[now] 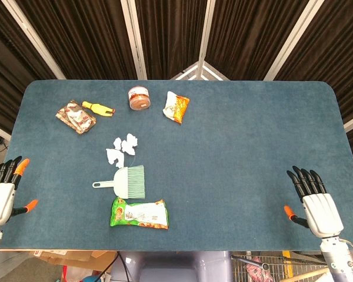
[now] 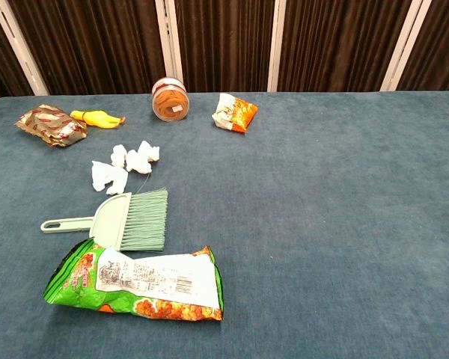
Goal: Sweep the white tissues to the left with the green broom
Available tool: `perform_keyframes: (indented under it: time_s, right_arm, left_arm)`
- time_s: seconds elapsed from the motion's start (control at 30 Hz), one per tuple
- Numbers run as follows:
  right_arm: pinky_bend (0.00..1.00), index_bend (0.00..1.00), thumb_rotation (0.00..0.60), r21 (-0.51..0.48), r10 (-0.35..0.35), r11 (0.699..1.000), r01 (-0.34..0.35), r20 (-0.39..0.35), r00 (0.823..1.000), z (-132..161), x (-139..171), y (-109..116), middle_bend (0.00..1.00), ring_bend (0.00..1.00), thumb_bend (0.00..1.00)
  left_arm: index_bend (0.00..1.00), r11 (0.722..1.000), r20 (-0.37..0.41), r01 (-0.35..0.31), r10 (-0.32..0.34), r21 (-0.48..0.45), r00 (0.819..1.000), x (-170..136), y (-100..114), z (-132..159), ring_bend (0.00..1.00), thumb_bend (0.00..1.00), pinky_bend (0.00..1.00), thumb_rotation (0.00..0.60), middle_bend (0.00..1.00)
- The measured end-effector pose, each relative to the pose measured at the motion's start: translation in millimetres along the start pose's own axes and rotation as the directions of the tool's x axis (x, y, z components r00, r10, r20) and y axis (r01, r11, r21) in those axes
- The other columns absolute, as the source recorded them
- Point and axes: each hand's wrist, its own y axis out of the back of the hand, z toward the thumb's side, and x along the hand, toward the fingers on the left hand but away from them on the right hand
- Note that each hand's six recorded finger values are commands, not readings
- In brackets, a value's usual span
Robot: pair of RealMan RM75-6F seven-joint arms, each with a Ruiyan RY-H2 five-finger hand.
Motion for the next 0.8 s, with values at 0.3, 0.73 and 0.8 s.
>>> perform_keyframes:
  time_s: [0.3,0.73,0.8]
  right_arm:
    - [0.0,0.0,0.6,-0.006,-0.017,1.0,0.016,-0.002,1.0,0.5,0.6,2.3,0.0,0.0,0.3]
    - [0.0,0.0,0.6,-0.013,-0.01,1.0,0.01,-0.006,1.0,1.9,0.3,0.5,0.0,0.0,0.3]
    - [0.0,0.0,0.6,-0.014,-0.008,1.0,0.008,-0.008,1.0,2.0,0.5,0.3,0.0,0.0,0.3]
  left_arm:
    - [0.0,1.0,0.002,0.0,0.0,0.005,1.0,-1.1,-0.2,0.2,0.0,0.0,0.0,0.6,0.0]
    - [0.06,0.998,0.021,0.032,-0.033,0.059,0.999,12.8,-3.8,15.4,0.44,0.09,0.49,0.6,0.4]
    - [0.15,0.996,0.029,0.038,-0.04,0.075,0.999,17.9,-4.4,21.9,0.62,0.14,0.62,0.6,0.6]
